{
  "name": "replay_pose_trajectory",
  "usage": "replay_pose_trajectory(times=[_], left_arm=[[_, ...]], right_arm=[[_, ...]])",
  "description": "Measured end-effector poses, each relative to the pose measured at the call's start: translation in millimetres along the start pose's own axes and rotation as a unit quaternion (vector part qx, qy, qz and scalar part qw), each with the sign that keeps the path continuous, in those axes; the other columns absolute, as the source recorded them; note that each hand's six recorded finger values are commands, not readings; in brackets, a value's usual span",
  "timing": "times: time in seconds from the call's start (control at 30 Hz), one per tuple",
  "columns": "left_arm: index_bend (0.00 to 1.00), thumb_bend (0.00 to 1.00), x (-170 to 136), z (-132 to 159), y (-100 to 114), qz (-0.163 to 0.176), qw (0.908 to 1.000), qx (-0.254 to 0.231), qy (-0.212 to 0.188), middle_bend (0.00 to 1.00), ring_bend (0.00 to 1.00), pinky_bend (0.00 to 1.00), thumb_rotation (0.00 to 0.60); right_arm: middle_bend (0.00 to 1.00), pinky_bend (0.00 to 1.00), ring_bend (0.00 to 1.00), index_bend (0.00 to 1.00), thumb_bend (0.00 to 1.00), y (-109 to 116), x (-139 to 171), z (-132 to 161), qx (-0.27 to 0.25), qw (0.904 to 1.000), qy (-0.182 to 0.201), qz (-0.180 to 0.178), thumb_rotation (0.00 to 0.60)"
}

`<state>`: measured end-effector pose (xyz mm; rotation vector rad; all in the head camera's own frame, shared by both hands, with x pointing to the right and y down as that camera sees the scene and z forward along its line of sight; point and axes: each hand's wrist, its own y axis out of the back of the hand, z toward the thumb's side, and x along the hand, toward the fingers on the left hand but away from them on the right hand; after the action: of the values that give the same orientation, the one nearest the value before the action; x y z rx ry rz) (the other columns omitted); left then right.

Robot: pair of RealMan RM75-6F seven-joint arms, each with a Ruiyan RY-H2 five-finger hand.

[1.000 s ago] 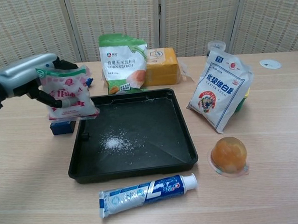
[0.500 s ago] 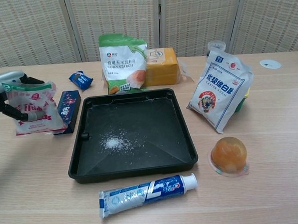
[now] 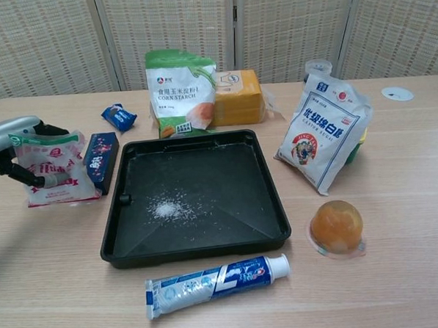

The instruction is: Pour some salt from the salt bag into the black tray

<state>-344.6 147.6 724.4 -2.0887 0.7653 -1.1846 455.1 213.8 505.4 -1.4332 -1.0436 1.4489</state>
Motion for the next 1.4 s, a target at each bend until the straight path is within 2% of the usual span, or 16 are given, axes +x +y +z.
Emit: replay_pose_trajectory(times=[0.1, 0.2, 0.37, 0.43, 0.57, 0.7, 0.93, 1.13, 1.4], left_arm=[[0.49, 0.70, 0.1, -1.7, -3.5, -0.004, 1.0000, -0.004, 0.002, 0.67, 0.65, 0.68, 0.600], [0.47, 0.70, 1.3, -2.9, -7.8, -0.010, 0.9999, -0.011, 0.004, 0.58, 0.57, 0.65, 0.600], [0.37, 0.65, 5.8, -4.3, -11.0, -0.012, 0.9999, -0.007, 0.005, 0.37, 0.39, 0.53, 0.600], [0.31, 0.62, 7.3, -4.3, -11.4, -0.011, 0.9999, -0.004, 0.004, 0.29, 0.30, 0.45, 0.600], [0.21, 0.56, 8.2, -4.5, -12.8, -0.013, 0.9999, 0.010, 0.001, 0.19, 0.19, 0.33, 0.600], [0.18, 0.54, 7.5, -3.8, -13.9, -0.015, 0.9996, 0.024, -0.002, 0.15, 0.15, 0.30, 0.600], [0.00, 0.51, 3.8, -6.2, -11.5, -0.016, 0.9994, 0.032, 0.002, 0.08, 0.07, 0.23, 0.600], [0.00, 0.48, -0.6, -9.0, -5.9, -0.020, 0.9993, 0.030, 0.010, 0.02, 0.01, 0.16, 0.600], [0.00, 0.48, -4.4, -9.0, 13.1, -0.003, 0.9997, 0.005, 0.026, 0.01, 0.02, 0.16, 0.600]], right_arm=[[0.07, 0.04, 0.14, 0.04, 0.42, -0.8, 0.6, 0.8, 0.000, 1.0000, 0.000, 0.001, 0.600], [0.07, 0.04, 0.14, 0.04, 0.42, -2.4, 0.6, 1.6, 0.000, 1.0000, 0.000, 0.003, 0.600], [0.07, 0.04, 0.14, 0.04, 0.42, -0.5, 0.7, 2.2, 0.001, 1.0000, 0.000, 0.001, 0.600], [0.07, 0.04, 0.14, 0.04, 0.42, 0.2, 1.1, 1.6, 0.001, 1.0000, -0.001, 0.000, 0.600], [0.07, 0.04, 0.14, 0.04, 0.42, -0.3, 1.9, 0.7, 0.001, 1.0000, -0.003, 0.002, 0.600], [0.07, 0.04, 0.14, 0.04, 0.42, -0.5, 2.0, 0.3, 0.001, 1.0000, -0.004, 0.002, 0.600], [0.07, 0.04, 0.14, 0.04, 0.42, -0.7, 0.9, 0.4, 0.001, 1.0000, -0.003, 0.002, 0.600], [0.07, 0.04, 0.14, 0.04, 0.42, -1.4, 0.6, -0.1, 0.000, 1.0000, -0.003, 0.002, 0.600], [0.07, 0.04, 0.14, 0.04, 0.42, -2.8, 0.5, -0.2, -0.003, 1.0000, -0.003, 0.001, 0.600]])
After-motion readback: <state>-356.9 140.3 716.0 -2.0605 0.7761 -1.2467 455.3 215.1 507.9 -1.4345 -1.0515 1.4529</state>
